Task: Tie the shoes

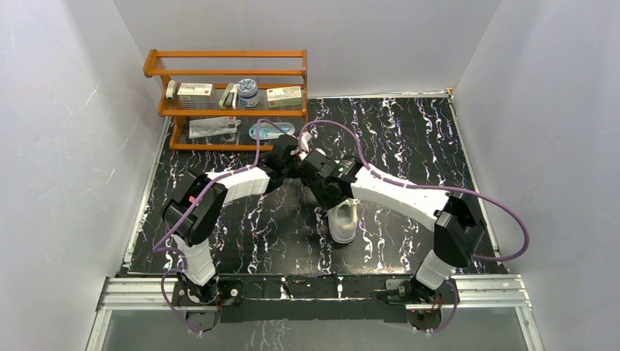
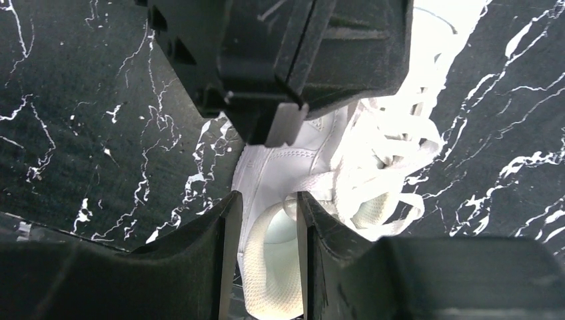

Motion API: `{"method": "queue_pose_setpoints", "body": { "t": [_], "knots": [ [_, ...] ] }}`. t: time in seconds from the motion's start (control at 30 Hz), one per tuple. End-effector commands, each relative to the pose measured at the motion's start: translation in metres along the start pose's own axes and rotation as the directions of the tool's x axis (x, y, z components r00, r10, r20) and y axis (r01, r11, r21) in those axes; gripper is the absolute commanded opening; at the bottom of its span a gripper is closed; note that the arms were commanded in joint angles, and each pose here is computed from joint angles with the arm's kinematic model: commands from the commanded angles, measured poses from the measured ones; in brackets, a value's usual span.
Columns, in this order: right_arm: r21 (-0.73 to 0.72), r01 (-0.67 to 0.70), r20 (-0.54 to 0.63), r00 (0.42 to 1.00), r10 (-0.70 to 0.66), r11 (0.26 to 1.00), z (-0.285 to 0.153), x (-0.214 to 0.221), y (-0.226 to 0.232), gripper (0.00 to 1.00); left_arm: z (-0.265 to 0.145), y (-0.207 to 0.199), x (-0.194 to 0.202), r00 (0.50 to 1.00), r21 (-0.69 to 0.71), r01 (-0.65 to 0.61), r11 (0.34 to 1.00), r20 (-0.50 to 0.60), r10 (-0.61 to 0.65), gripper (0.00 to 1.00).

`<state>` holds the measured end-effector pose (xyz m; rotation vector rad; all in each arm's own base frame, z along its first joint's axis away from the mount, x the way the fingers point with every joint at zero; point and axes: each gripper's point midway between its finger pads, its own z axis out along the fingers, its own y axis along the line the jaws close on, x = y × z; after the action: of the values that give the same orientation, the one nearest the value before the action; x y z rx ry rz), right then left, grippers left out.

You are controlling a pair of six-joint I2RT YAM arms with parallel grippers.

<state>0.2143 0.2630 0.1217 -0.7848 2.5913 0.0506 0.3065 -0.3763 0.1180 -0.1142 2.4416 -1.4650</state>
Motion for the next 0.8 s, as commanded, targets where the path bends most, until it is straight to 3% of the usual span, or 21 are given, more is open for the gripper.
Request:
{"method": "queue_pose_setpoints", "body": {
  "t": [0.0, 0.33, 0.4, 0.53, 0.57, 0.67, 0.77],
  "knots": [
    [0.086, 0.008, 0.063, 0.998, -0.013, 0.996, -0.010, -0.019, -0.009, 0.43, -0.003, -0.018, -0.006, 1.000, 0.049, -0.024, 0.999, -0.006, 0.024, 0.00],
    [0.185, 0.012, 0.040, 0.999, -0.020, 0.983, 0.004, -0.011, -0.019, 0.38, -0.005, -0.019, -0.005, 1.000, 0.046, -0.025, 0.999, -0.010, 0.026, 0.00],
    [0.237, 0.019, 0.042, 0.999, -0.030, 0.971, 0.004, -0.009, -0.025, 0.30, -0.005, -0.019, -0.005, 1.000, 0.048, -0.022, 0.999, -0.009, 0.022, 0.00],
    [0.282, 0.013, 0.079, 0.996, -0.037, 0.959, -0.007, -0.012, -0.030, 0.05, -0.006, -0.020, -0.005, 1.000, 0.051, -0.018, 0.999, -0.009, 0.018, 0.00],
    [0.273, 0.006, 0.091, 0.995, -0.032, 0.962, -0.011, -0.013, -0.030, 0.00, -0.006, -0.020, -0.005, 1.000, 0.051, -0.019, 0.999, -0.009, 0.020, 0.00],
    [0.173, -0.001, 0.115, 0.993, -0.020, 0.985, -0.028, -0.014, -0.019, 0.00, -0.007, -0.021, -0.005, 1.000, 0.049, -0.020, 0.999, -0.007, 0.020, 0.00],
    [0.043, -0.017, 0.040, 0.999, 0.015, 0.999, -0.051, 0.002, -0.006, 0.00, -0.008, -0.018, -0.004, 1.000, 0.039, -0.021, 0.999, -0.011, 0.021, 0.00]
  ]
}}
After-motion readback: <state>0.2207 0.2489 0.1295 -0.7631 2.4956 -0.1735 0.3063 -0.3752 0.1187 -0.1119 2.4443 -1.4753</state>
